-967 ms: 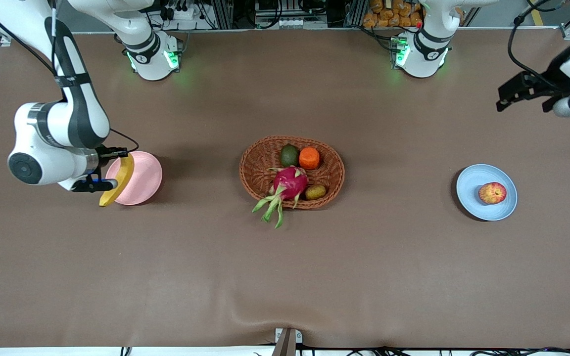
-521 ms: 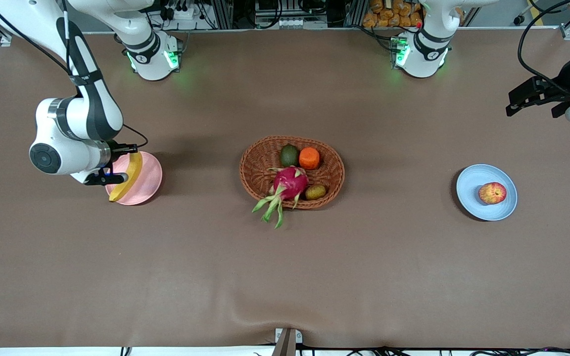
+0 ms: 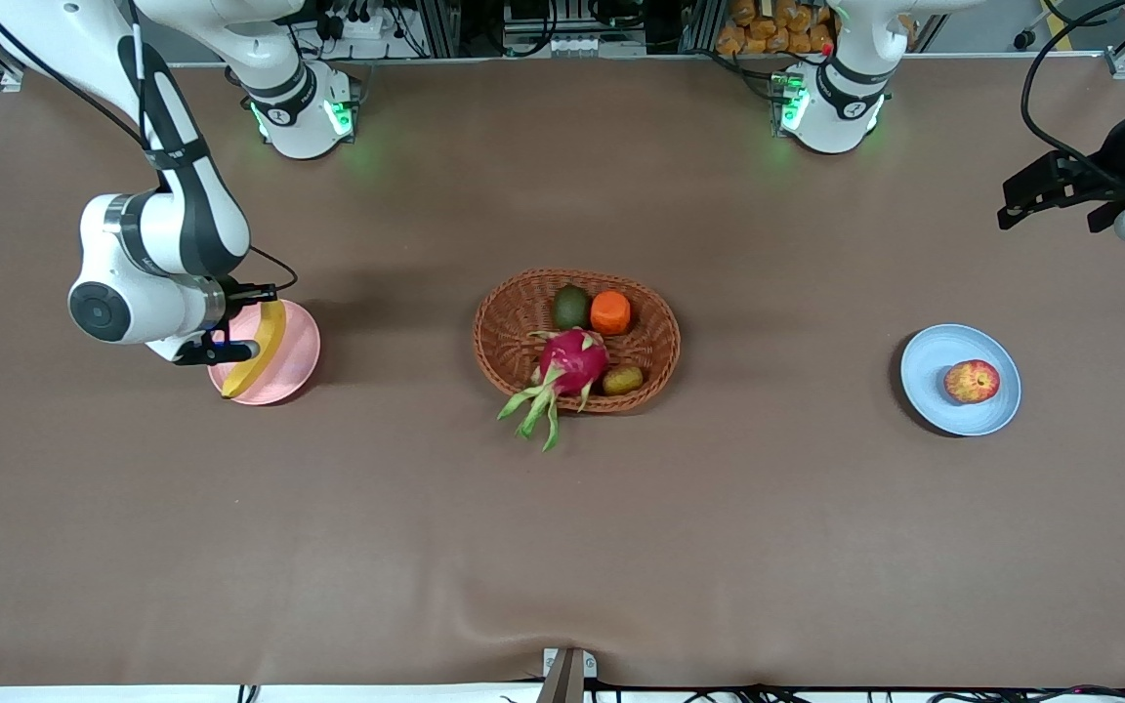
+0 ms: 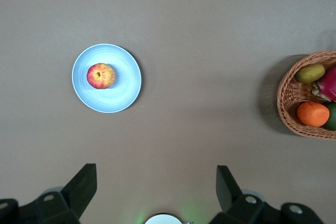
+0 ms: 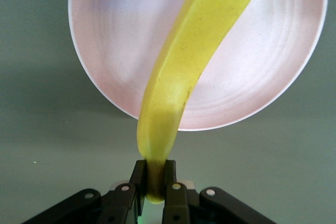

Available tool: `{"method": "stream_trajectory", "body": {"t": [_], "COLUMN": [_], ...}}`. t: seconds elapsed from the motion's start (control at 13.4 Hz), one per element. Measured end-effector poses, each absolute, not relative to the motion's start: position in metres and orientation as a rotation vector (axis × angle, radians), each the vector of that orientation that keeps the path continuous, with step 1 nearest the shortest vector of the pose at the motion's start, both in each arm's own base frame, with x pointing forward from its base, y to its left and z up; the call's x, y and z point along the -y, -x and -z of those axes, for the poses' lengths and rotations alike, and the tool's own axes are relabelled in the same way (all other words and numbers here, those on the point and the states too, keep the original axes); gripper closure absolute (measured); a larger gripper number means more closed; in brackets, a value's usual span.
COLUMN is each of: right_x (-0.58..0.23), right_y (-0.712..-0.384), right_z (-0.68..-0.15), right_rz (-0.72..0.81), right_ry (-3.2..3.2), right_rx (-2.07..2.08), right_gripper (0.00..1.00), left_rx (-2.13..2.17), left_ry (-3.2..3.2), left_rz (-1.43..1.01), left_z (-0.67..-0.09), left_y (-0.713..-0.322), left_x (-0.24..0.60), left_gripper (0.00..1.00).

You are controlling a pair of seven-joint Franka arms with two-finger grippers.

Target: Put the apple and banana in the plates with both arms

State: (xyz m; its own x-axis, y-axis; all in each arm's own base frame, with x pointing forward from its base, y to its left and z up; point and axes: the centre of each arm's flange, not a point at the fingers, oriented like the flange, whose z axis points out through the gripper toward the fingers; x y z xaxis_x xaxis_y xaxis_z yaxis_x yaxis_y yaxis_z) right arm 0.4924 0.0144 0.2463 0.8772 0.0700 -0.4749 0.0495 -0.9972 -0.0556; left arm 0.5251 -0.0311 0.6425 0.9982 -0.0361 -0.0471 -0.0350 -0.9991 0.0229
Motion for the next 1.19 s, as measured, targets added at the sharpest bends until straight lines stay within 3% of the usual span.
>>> {"method": "stream_trajectory", "body": {"t": [0.07, 0.37, 0.67, 1.19], "right_x": [-0.017, -0.021, -0.026, -0.025], "right_y": [-0.492, -0.495, -0.531, -0.577], "right_z": [-0.245, -0.253, -0.332, -0.522], "right_rz": [-0.764, -0.795, -0.837, -0.546], "right_ry": [3.004, 2.995, 2.974, 3.039], "right_rx": [0.103, 0.117, 0.136, 0.157], "right_gripper": [0.79, 0.37, 0.00, 0.00], "left_rx": [0.056, 0.055, 0.061, 0.062], "left_ry": [-3.118, -3.118, -3.118, -3.118], "left_rz": [0.075, 0.084, 0.086, 0.086], "left_z": [-0.642, -0.639, -0.639, -0.639], "left_y": [-0.525, -0.525, -0.525, -0.525], "left_x": [0.031, 0.031, 0.033, 0.033], "left_gripper": [0.00, 0.00, 0.00, 0.00]}}
